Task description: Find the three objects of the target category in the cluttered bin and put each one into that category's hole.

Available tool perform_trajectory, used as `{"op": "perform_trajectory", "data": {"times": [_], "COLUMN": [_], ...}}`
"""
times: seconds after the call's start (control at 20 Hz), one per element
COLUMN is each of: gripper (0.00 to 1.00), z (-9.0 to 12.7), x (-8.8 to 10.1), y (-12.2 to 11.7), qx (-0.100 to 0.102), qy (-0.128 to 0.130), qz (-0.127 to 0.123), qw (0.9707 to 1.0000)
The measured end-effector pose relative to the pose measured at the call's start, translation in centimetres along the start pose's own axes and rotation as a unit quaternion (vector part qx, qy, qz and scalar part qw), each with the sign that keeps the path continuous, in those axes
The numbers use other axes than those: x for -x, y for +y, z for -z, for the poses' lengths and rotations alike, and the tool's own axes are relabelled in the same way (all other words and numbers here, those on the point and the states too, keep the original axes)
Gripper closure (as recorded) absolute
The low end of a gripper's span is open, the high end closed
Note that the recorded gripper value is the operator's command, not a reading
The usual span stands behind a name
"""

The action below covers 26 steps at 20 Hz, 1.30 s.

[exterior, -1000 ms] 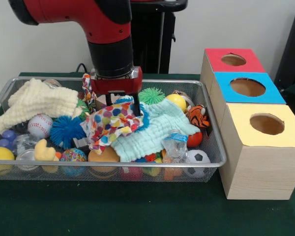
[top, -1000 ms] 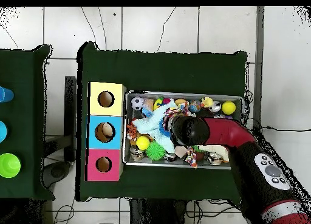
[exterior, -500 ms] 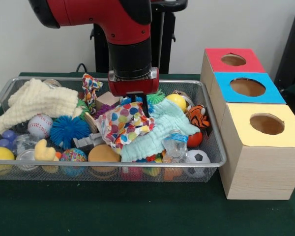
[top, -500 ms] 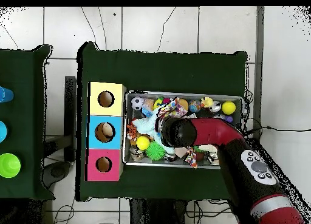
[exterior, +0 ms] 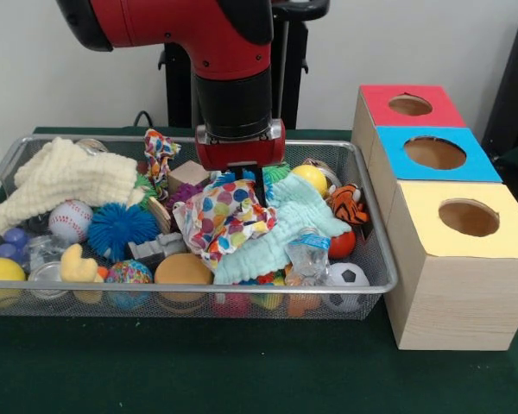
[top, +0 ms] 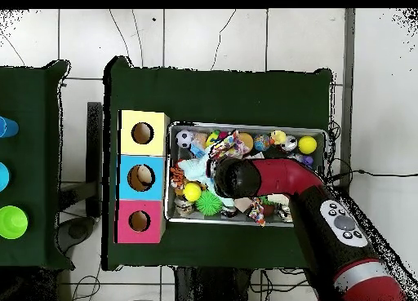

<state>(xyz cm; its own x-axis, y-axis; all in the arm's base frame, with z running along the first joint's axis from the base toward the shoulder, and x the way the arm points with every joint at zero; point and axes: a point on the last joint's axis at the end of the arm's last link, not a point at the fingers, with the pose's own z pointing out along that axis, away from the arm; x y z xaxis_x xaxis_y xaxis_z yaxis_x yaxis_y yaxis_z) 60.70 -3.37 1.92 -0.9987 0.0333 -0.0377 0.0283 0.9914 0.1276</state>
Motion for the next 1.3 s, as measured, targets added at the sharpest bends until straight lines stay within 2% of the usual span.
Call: {"op": "perform_trajectory", "data": {"times": [0.05,0.1,1.0,1.15,1.3], "gripper": [1.00,0.00,0.00,0.00,0.00], "z": [0.0,0.0,-0.2,-0.2,-0.2], "x": [0.0,0.0,-0.1,-0.5,-1.5], "y": [0.0,0.1,0.9,2.1,5.2], "qx": [0.000,0.000,-0.002,-0.003,-0.004], "qy": [0.000,0.000,0.002,0.005,0.014], "qz": [0.000,0.001,0.012,0.021,0.044], "qw": [1.0000,1.0000,0.9999,0.9998,0.9989]}}
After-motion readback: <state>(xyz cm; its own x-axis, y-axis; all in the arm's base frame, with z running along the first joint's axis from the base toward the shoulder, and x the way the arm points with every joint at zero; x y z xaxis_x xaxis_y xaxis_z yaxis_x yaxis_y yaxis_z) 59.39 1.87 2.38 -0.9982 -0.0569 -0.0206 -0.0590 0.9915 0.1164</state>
